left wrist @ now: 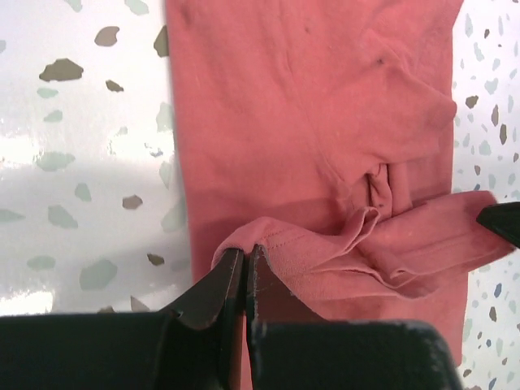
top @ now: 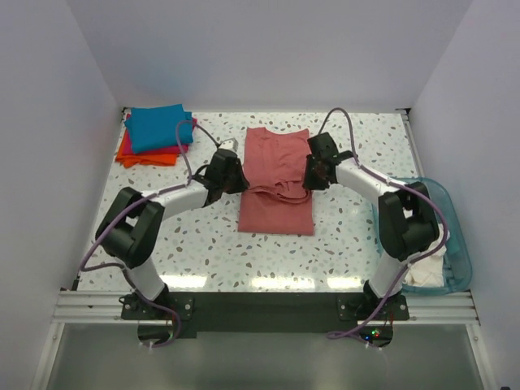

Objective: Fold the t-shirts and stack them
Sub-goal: Fold the tshirt

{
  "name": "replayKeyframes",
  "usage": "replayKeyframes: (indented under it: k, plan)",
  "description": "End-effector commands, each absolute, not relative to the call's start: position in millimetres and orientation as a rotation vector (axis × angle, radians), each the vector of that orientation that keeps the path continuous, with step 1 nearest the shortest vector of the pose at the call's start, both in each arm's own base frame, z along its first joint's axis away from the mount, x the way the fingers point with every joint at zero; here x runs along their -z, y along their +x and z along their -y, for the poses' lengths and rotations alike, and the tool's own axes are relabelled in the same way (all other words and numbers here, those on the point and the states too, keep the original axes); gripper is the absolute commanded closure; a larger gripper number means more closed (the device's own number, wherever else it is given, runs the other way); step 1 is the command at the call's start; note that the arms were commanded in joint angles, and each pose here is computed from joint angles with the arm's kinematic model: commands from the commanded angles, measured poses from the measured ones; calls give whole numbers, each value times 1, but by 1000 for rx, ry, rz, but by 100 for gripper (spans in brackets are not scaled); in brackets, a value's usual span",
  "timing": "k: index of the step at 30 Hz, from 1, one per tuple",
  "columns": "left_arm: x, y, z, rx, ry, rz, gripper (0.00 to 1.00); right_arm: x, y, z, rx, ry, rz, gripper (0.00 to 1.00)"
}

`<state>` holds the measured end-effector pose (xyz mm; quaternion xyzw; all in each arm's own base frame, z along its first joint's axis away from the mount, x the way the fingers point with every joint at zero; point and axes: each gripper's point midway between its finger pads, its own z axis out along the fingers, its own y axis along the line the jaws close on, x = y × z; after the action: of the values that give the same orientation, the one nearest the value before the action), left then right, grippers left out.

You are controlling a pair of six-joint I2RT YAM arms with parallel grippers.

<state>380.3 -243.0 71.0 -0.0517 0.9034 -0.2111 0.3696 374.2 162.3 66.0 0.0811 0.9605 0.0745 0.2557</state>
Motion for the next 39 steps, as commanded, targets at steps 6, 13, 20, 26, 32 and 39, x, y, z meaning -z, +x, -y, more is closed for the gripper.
replayKeyframes:
  k: [6, 13, 20, 26, 32, 39]
  plan:
    - [-97, 438, 248, 699, -77, -2213, 49, -95, 421, -158, -351, 270, -2532, 43]
    - [-131, 417, 223, 619, -147, -2145, 36, -120, 384, -154, -309, 230, -2447, 42]
    - [-126, 366, 235, 570, -97, -2174, 72, -109, 338, -192, -272, 65, -2440, 52]
    - [-101, 335, 274, 634, 9, -2246, 100, -84, 348, -208, -254, -21, -2492, 60]
    - [-77, 327, 291, 655, 51, -2297, 100, -72, 383, -218, -179, -77, -2533, 60]
    - [-50, 336, 294, 591, 71, -2355, 99, -60, 444, -200, -205, 90, -2562, 59]
